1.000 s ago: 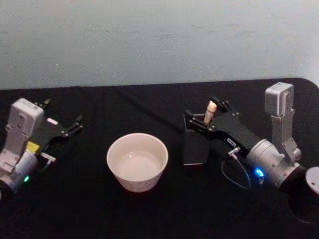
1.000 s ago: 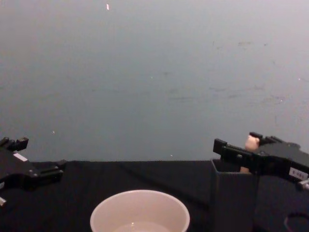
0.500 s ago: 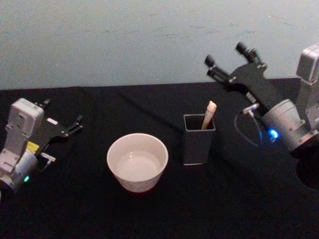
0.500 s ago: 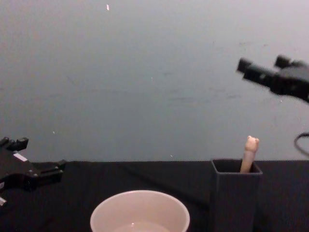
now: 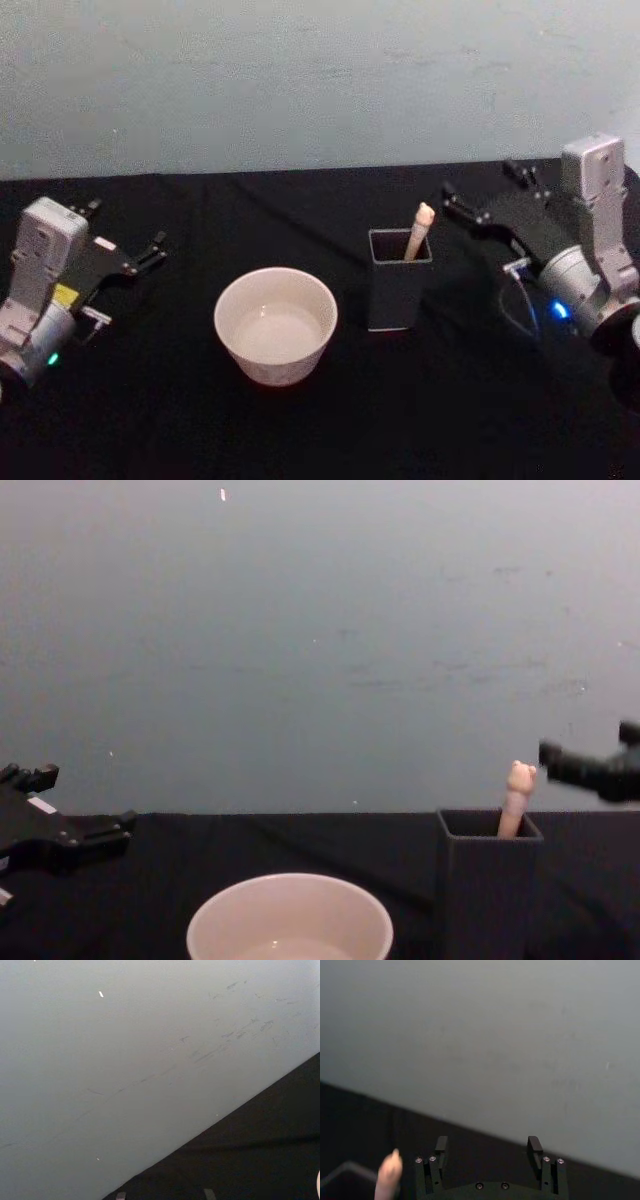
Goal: Pick up the stirring spoon with one hand, stir inside the cup, then place it back in its original position.
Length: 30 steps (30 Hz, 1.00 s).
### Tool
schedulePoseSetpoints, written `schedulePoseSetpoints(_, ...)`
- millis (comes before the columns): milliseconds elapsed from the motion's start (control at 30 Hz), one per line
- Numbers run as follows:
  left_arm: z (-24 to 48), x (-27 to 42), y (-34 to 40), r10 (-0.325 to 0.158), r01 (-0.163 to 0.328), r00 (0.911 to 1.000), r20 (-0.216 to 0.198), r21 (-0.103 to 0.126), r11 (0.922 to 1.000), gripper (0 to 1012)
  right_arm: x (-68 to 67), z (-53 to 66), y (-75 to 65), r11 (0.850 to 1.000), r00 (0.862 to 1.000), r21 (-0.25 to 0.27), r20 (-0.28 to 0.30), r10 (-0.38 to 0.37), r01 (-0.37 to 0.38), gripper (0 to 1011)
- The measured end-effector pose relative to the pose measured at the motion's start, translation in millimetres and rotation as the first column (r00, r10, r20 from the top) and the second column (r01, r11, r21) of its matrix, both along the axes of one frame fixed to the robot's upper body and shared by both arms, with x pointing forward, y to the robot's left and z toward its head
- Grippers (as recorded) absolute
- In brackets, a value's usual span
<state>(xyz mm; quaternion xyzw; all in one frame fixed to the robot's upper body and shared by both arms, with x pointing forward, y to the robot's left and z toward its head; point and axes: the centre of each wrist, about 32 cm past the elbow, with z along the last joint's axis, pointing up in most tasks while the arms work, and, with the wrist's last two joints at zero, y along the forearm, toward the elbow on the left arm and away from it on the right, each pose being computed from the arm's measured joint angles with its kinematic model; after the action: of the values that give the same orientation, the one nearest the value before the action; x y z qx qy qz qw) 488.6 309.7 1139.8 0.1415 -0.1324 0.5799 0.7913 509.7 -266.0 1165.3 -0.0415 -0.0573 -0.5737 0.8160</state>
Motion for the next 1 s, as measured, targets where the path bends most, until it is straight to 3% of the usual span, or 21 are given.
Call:
schedulePoseSetpoints(300, 0.0, 0.0, 0.0, 0.0, 0.0, 1.0, 0.0, 0.0, 1.0, 1001, -5.5, -18.9, 3.2, 1.0, 0.994, -0.027, -0.109, 0.011, -0.014, 1000)
schedulePoseSetpoints(1000, 0.0, 0.0, 0.0, 0.0, 0.0, 1.0, 0.0, 0.0, 1.0, 1001, -5.1, -20.6, 4.0, 0.999, 0.993, -0.03, -0.121, 0.009, -0.012, 1000)
